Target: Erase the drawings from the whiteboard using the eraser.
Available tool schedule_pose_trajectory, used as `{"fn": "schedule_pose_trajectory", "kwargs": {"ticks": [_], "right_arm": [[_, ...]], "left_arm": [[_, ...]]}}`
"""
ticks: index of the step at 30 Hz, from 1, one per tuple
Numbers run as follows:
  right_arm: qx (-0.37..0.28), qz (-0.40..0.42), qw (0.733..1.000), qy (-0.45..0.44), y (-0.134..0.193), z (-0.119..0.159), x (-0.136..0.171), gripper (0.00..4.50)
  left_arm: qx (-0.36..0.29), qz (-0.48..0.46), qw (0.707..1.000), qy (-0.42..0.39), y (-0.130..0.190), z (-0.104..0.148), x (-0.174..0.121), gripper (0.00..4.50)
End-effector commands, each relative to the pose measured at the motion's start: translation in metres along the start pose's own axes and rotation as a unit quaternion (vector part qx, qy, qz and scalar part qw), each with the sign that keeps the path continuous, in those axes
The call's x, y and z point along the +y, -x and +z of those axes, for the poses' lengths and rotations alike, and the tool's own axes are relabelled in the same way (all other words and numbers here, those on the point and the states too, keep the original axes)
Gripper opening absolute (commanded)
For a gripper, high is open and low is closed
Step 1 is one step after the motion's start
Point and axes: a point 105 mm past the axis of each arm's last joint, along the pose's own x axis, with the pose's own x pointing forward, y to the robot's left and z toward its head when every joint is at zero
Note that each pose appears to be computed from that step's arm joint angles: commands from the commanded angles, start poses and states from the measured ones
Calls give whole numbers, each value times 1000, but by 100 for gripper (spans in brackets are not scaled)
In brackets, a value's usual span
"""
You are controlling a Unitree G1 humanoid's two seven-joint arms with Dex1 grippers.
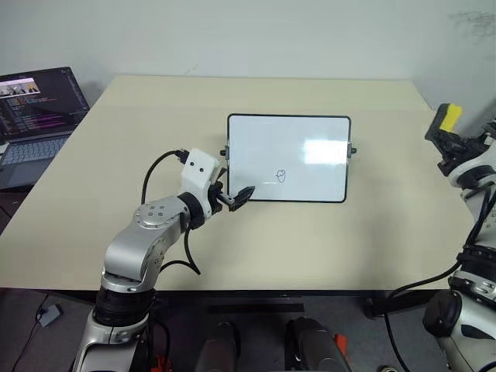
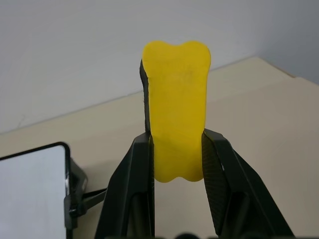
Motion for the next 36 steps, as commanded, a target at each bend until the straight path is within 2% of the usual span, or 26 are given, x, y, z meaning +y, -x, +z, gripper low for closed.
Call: {"fn": "schedule_pose_trajectory", "kwargs": {"ticks": [1,7,12,34,36], "right_arm": [[-40,-19,999,3,7,12,-7,97],[5,-61,998,31,12,-24,-19,97],[27,-60,997,31,11,-43,-16,97],[28,-23,999,33,1,-39,1,97],[23,-9,999,45,-1,-31,8,97]], "left_arm": [[-24,-4,1000,-18,1,13,0,450],[-23,-7,999,-21,0,14,1,450],[-22,-8,1000,-21,0,13,1,450],[15,-2,1000,-9,9,-14,4,450],[15,-2,1000,-5,10,-15,4,450]]}}
